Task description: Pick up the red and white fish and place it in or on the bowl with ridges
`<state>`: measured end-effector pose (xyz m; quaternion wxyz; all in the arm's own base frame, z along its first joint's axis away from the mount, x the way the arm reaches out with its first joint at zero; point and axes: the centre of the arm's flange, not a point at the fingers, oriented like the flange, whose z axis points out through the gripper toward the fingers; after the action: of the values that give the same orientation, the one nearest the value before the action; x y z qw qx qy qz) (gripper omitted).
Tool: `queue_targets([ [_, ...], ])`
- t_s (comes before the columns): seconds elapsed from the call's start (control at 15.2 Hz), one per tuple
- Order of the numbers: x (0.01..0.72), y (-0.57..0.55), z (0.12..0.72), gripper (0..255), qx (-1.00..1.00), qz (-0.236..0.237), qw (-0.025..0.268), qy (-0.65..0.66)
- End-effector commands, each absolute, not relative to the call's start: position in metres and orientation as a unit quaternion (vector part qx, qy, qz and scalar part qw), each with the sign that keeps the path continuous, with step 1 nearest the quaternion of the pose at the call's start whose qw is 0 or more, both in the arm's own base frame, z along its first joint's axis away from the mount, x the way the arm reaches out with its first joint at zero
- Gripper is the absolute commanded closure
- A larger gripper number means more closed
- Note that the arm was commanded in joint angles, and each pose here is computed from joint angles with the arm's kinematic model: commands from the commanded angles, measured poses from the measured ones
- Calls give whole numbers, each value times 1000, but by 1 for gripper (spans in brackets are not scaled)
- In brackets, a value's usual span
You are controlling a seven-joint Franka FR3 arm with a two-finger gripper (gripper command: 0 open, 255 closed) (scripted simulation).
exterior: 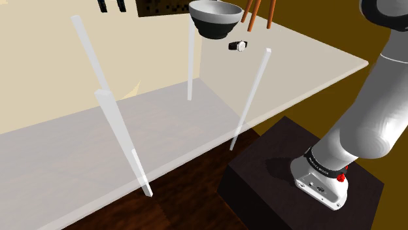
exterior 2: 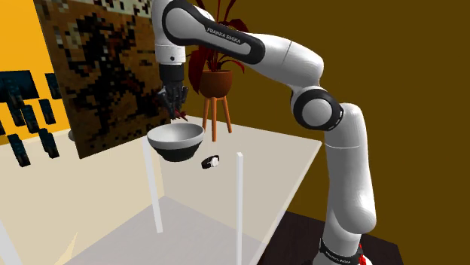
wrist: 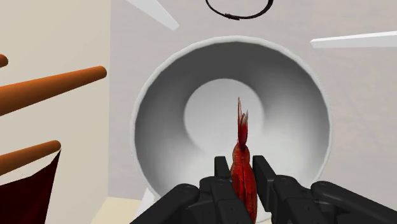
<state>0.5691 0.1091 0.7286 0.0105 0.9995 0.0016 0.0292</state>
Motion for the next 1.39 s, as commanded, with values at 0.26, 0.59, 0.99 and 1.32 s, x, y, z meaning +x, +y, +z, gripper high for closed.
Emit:
queue_targets([
  [0.26,569,109,696,255,1000,29,10,1],
  [0.59,569,109,689,255,1000,29,10,1],
  [0.99,569,109,689,0,1000,29,10,1],
  [1.32,568,110,702,0,1000,29,10,1],
])
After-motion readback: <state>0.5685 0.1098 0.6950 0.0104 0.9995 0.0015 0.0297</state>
